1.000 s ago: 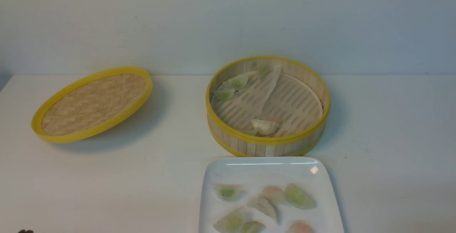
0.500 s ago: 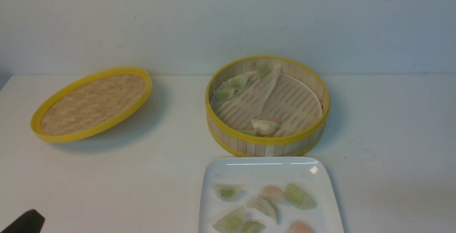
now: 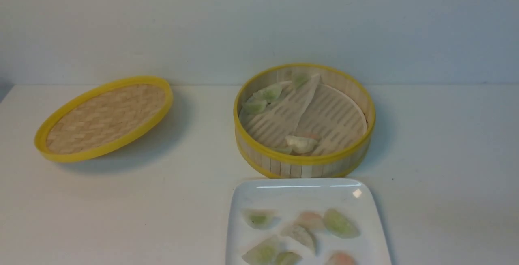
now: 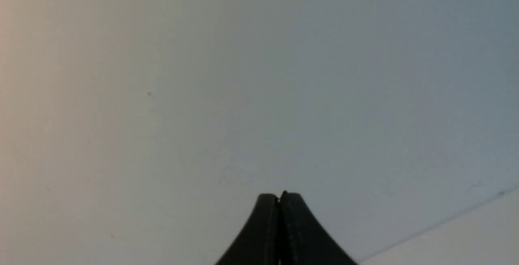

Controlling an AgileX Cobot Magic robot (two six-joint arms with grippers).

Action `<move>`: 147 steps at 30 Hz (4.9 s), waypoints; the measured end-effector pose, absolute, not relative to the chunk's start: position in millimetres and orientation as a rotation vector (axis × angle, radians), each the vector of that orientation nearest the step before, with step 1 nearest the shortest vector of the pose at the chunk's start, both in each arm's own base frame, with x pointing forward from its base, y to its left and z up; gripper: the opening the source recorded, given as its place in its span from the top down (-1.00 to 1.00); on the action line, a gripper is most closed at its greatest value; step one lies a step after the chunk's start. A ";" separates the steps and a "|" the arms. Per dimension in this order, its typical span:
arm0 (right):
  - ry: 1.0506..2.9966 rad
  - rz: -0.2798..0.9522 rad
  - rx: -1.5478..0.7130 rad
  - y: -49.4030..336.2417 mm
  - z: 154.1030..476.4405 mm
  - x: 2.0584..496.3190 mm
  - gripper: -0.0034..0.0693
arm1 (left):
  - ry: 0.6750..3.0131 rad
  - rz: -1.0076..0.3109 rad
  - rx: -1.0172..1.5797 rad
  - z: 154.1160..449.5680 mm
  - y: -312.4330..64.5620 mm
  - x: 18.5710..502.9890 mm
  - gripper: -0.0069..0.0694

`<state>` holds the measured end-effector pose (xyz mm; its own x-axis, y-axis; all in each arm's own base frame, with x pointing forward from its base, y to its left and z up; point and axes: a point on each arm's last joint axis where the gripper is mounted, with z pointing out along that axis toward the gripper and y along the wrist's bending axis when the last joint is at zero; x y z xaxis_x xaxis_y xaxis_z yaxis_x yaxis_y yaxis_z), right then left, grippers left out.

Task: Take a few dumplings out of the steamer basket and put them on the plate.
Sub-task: Use the right arm to grab a dumpling from inside the steamer, then use the right arm to put the dumpling into the plate

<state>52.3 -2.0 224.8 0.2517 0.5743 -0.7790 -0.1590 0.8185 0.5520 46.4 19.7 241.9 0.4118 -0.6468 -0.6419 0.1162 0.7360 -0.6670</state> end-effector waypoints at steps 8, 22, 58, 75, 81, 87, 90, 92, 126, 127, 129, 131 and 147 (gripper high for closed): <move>1.181 0.522 0.341 0.7 306.6 44.3 0.94 | 1.141 -0.492 -0.418 321.3 7.2 56.1 0.83; 2.257 0.380 0.015 26.2 378.5 160.3 0.94 | 2.516 -0.476 0.125 319.0 -38.1 169.3 0.83; 2.427 0.254 -1.201 233.3 206.0 404.1 -0.22 | 2.619 -0.446 0.275 301.9 -38.6 182.8 0.84; 2.384 0.084 -1.268 241.8 179.3 415.2 0.53 | 2.625 -0.449 0.278 301.7 -38.7 182.3 0.84; 2.449 0.086 -1.243 241.8 196.2 416.0 0.90 | 2.625 -0.449 0.278 301.7 -38.7 182.3 0.84; 2.481 0.090 -1.254 241.1 212.9 414.3 0.94 | 2.626 -0.449 0.278 301.6 -38.8 182.2 0.84; 2.524 0.064 -1.236 238.4 211.1 413.4 0.93 | 2.635 -0.453 0.282 301.3 -38.9 181.4 0.84; 2.564 0.039 -1.171 236.5 208.7 414.6 0.89 | 2.641 -0.456 0.284 301.1 -39.0 180.8 0.84; 2.638 -0.073 -1.116 223.1 227.7 407.6 0.55 | 2.648 -0.460 0.287 300.8 -39.2 180.1 0.83; 2.622 -0.067 -1.105 222.1 236.9 405.5 0.55 | 2.648 -0.460 0.287 300.8 -39.2 180.1 0.83; 2.581 -0.039 -1.071 219.4 262.5 398.7 0.55 | 2.648 -0.460 0.287 300.8 -39.2 180.1 0.83; 2.560 -0.001 -1.026 217.3 282.0 391.7 0.55 | 2.648 -0.460 0.287 300.8 -39.2 180.1 0.83; 2.769 0.296 -1.009 184.7 269.2 294.6 0.55 | 2.632 -0.509 0.328 302.0 -42.7 179.2 0.83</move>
